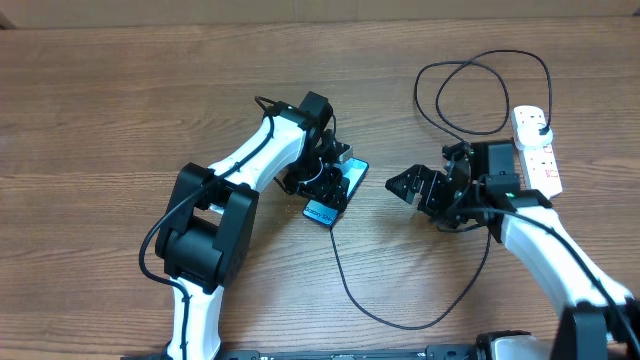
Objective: Plug charger to phone and switch on socket
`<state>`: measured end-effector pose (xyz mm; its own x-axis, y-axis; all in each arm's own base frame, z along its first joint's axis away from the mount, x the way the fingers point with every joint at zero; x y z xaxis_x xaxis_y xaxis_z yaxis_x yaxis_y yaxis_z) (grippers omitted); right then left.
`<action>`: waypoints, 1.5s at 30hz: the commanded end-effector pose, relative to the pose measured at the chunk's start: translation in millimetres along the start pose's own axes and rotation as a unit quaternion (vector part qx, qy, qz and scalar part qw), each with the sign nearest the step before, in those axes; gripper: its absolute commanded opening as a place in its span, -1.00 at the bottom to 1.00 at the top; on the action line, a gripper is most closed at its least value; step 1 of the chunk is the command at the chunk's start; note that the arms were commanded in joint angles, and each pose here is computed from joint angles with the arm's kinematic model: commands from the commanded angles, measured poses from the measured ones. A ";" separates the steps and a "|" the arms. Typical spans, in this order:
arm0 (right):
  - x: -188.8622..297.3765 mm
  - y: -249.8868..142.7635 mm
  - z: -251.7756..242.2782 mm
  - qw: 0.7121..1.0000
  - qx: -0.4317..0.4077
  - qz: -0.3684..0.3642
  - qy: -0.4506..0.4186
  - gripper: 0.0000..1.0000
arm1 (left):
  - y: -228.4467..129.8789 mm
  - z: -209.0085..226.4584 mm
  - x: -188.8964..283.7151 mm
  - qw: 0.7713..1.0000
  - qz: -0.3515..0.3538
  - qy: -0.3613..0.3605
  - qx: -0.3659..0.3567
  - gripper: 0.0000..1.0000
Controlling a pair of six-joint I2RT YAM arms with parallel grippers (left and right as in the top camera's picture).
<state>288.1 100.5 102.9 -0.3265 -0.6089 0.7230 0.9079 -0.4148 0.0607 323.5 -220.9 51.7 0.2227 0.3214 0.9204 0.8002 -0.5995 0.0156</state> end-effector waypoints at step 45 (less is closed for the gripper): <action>-94.9 3.8 27.7 0.998 -0.058 -0.004 0.036 -0.27 | -4.6 -24.0 -25.5 0.992 0.007 -0.120 -0.034 0.50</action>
<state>329.8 172.5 55.1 -0.3572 -0.6511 0.6697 0.8680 -0.4962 -0.0194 310.6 -242.9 54.5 0.3198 0.4841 0.8145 0.7731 -0.6303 0.0711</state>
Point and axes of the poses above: each gripper's point midway between its finger pads, its own x axis back along the fingers, its own z axis along the line the jaws close on, y = z × x, the point moved 4 cm from there along x, back along the fingers, and after that the axes turned 6 degrees about -x, right-handed, at the moved point
